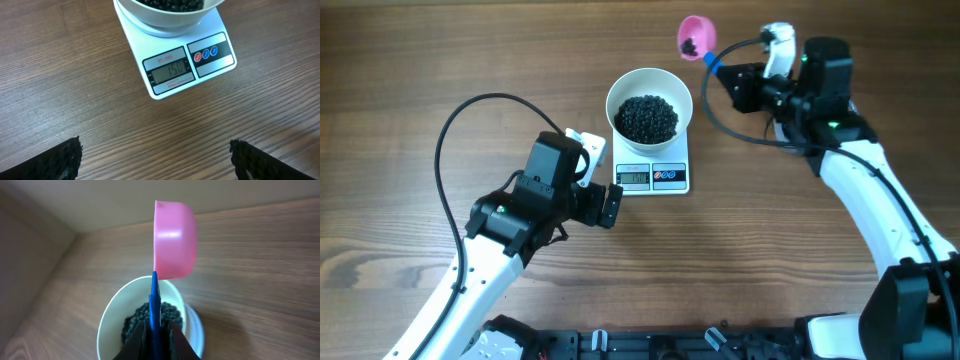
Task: Scoop item into bowl and weigh 150g on scale
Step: 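Carry the empty pink scoop rightward back to the bean tub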
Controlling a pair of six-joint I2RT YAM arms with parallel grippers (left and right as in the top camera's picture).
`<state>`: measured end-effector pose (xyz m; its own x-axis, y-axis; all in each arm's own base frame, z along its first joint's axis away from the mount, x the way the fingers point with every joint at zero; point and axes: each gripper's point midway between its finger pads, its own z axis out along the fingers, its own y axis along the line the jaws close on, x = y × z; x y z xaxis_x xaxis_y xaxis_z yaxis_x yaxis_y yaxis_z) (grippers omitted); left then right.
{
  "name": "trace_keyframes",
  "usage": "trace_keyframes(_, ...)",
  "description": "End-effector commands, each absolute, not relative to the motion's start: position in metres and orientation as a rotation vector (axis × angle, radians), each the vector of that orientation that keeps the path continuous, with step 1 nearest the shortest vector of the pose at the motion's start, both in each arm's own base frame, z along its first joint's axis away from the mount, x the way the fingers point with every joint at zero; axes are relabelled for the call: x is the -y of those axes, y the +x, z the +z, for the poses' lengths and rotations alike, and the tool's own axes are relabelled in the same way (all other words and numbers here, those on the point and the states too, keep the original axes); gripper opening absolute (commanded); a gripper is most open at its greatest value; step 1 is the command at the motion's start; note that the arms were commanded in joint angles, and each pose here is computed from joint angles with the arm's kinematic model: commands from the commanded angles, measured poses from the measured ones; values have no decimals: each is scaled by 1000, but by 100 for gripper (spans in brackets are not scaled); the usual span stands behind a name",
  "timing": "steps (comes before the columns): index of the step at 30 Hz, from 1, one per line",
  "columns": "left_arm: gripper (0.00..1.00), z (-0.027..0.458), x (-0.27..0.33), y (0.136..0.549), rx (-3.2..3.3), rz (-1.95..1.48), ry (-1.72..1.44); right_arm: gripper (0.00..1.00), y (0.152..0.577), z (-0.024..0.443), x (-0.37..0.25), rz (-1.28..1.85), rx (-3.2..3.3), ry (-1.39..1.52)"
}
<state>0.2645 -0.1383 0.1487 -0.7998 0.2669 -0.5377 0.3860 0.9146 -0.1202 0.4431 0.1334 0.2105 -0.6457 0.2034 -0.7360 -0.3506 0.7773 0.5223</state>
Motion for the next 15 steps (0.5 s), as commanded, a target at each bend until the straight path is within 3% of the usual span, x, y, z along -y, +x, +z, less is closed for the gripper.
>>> trace_keyframes(1,100,146,136,265,-2547,-290,476,4,443,232,-108,822,-2075,-40)
trace_keyframes(15,100,146,136,265,-2547,-290,477,4,402,229,-5,678,-2189,251)
